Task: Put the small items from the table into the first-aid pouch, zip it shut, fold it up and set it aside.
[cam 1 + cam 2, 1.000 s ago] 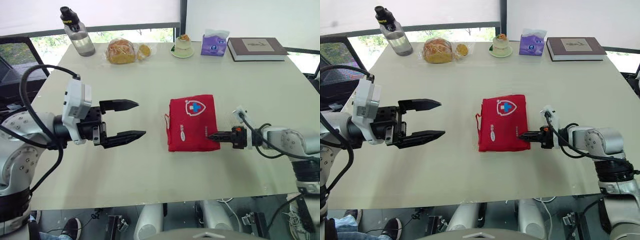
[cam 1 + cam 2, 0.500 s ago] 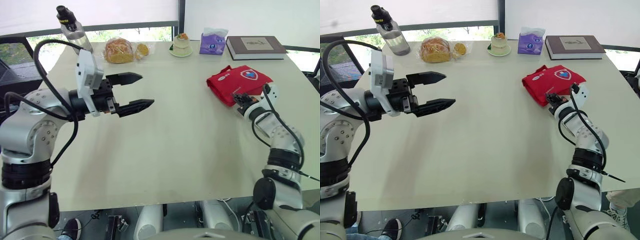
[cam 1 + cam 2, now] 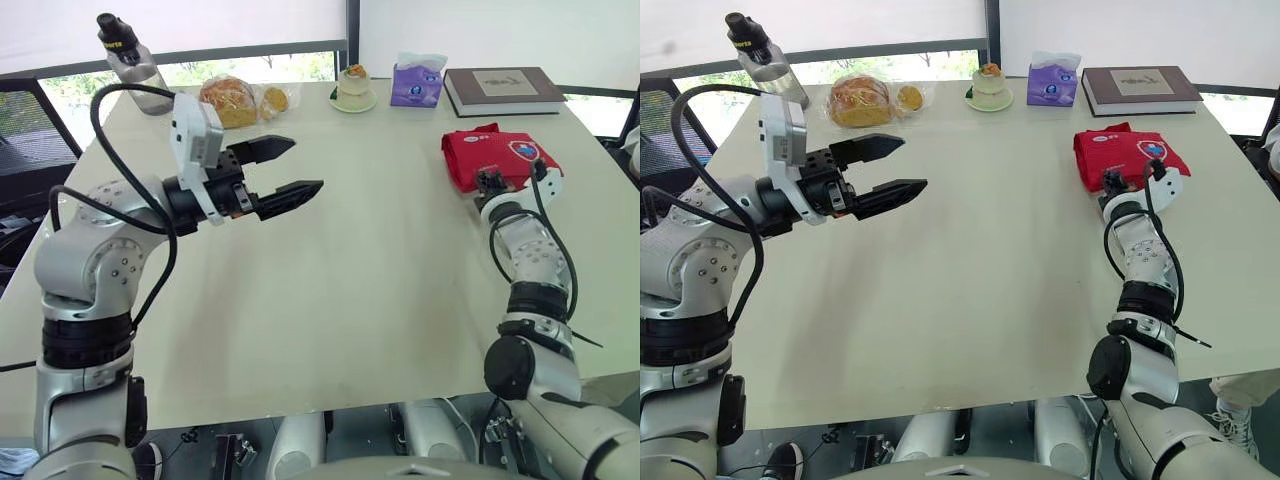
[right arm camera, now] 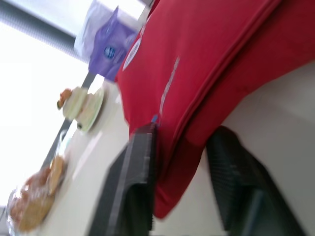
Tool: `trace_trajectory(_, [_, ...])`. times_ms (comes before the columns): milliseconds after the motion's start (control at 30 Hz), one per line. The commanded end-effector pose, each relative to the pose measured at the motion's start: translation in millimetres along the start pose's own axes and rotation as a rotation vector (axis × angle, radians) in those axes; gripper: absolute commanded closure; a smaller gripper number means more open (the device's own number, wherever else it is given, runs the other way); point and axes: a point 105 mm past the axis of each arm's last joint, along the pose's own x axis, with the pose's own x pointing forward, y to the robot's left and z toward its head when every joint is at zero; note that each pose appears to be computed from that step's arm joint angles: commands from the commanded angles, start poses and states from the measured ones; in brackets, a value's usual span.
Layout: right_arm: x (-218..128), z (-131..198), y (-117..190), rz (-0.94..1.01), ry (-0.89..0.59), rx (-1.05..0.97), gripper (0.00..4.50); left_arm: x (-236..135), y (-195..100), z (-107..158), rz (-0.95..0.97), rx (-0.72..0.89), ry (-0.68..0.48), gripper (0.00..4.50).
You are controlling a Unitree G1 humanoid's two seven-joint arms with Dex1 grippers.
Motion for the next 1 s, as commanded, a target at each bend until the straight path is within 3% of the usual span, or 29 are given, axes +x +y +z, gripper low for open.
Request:
trace_trajectory(33, [-12.9,1.5,5.3,0.070,0.034,-0.073,1.32,-8.2,-7.2,7.6,0.001,0.040,-0.003,0.00])
trace_trajectory(100, [-22.9,2.4,0.4,0.087,0.044,-0.142,0.26,-11.2,-9.3,1.5,0.016,0.029,0.019,0.00])
trace_trajectory(133, [-29.0,2.7,-1.9,0.100,0.053,-0.186,0.05,-13.0,-10.6,-2.3,0.024,0.020,0.029,0.00])
trace_trajectory(733, [-149.6,4.1,-15.7,0.658,0.229,-1.103,0.05,-83.0,-24.7,-92.9,0.280,-0.136,0.221,0.00])
trace_trajectory(1000, [-178.1,20.7,-40.8,0.731,0.264,-1.132,0.05,-102.8,-35.9,-115.0,0.347,-0.138,0.280,0.00])
